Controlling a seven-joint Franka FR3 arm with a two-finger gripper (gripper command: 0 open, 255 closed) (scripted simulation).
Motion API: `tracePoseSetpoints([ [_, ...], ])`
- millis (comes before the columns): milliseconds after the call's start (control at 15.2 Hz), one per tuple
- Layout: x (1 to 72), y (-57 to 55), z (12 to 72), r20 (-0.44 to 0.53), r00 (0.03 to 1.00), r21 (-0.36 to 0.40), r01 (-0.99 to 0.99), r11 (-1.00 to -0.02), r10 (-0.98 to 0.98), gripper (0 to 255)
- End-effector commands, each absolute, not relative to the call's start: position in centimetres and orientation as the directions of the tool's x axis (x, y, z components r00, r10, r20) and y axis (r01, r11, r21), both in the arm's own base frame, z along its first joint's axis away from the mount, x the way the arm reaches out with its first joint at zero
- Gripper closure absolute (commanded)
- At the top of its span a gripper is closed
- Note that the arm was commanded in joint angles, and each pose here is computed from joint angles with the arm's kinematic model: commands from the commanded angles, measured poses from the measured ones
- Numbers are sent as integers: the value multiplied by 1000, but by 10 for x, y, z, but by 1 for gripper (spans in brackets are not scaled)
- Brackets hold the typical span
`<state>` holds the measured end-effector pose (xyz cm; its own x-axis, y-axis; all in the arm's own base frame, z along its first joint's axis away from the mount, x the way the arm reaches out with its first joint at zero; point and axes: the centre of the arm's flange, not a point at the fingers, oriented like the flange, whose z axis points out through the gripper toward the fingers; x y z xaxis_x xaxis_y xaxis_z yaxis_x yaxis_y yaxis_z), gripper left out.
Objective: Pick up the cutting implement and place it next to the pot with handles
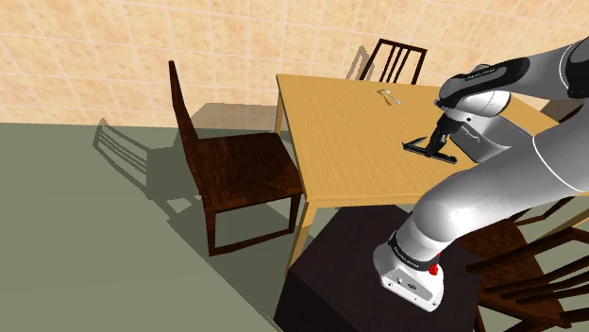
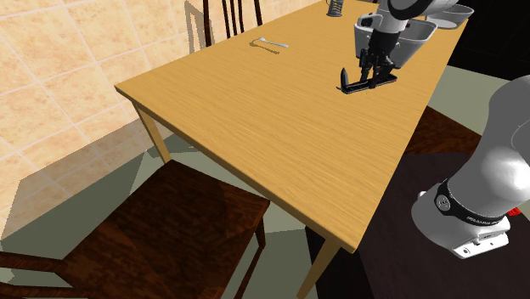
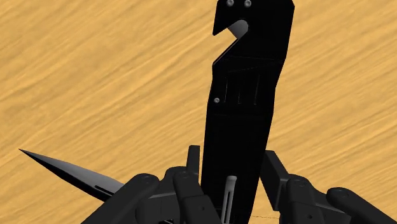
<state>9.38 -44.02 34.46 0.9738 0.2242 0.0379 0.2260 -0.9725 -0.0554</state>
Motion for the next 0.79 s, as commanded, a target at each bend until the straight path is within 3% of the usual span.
tracePoseSetpoints([
  [0, 94, -440, 344, 38, 974, -55, 226, -973, 224, 255],
  [198, 94, -440, 344, 38, 974, -55, 226, -973, 224, 255],
  [264, 94, -440, 344, 38, 974, -55, 226, -973, 224, 0],
  [594, 94, -440, 344, 38, 974, -55, 226, -973, 224, 0],
  [726, 93, -442, 370, 38, 974, -55, 226, -973, 224, 0],
])
